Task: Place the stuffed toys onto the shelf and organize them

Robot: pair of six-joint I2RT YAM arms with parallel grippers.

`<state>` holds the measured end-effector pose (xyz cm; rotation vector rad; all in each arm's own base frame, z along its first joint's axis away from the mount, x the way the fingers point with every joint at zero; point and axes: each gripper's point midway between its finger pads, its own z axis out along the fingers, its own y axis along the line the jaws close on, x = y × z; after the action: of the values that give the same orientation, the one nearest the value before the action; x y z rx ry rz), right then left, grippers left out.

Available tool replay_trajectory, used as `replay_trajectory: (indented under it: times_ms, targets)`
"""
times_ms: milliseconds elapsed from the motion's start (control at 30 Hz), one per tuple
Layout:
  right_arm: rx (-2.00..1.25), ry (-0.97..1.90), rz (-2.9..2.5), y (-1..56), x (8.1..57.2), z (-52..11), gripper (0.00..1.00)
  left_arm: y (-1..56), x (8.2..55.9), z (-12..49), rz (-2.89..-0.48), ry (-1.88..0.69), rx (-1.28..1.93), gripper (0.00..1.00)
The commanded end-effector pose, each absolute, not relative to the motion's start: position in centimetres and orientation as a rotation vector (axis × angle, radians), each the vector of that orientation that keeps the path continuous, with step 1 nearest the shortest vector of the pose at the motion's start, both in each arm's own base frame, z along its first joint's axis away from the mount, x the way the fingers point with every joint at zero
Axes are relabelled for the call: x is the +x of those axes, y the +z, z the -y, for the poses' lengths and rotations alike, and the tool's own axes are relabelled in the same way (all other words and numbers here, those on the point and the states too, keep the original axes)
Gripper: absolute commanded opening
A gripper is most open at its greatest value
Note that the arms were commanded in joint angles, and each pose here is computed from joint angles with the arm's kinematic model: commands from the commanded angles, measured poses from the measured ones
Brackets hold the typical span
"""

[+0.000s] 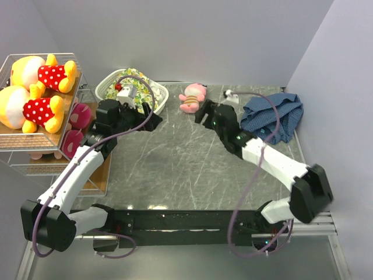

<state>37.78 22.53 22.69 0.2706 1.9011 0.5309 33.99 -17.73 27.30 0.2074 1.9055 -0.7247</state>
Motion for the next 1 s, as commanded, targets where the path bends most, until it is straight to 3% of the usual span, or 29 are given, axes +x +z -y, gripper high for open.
replay_trajectory:
  times_ms: [0, 133, 300, 433, 767, 867, 967]
  targets:
    - [0.337, 0.616, -1.852, 23.6, 42.8, -24.6, 0.81, 30.5, 32.8, 19.7, -1.849, -0.915, 0.219, 0.96]
    - [0.419, 0.654, -1.877, 21.7, 47.4, -26.0, 0.82, 30.7, 31.2, 20.4, -1.802, -0.981, 0.308, 0.96]
    - [0.492, 0.605, -1.963, 16.1, 52.7, -26.3, 0.82, 30.5, 30.8, 19.5, -1.806, -0.911, 0.308, 0.96]
    - [0.554, 0.585, -1.961, 15.0, 55.4, -26.0, 0.83, 30.8, 30.9, 18.8, -1.792, -0.864, 0.289, 0.96]
    - [0.569, 0.568, -1.999, 11.2, 57.9, -25.9, 0.8, 31.4, 30.7, 18.7, -1.759, -0.86, 0.296, 0.97]
    - [0.537, 0.598, -2.01, 10.6, 58.0, -26.3, 0.77, 31.5, 30.7, 18.5, -1.754, -0.848, 0.297, 0.98]
    - [0.505, 0.615, -2.021, 10.4, 57.9, -26.5, 0.68, 31.4, 30.6, 18.6, -1.753, -0.85, 0.303, 0.99]
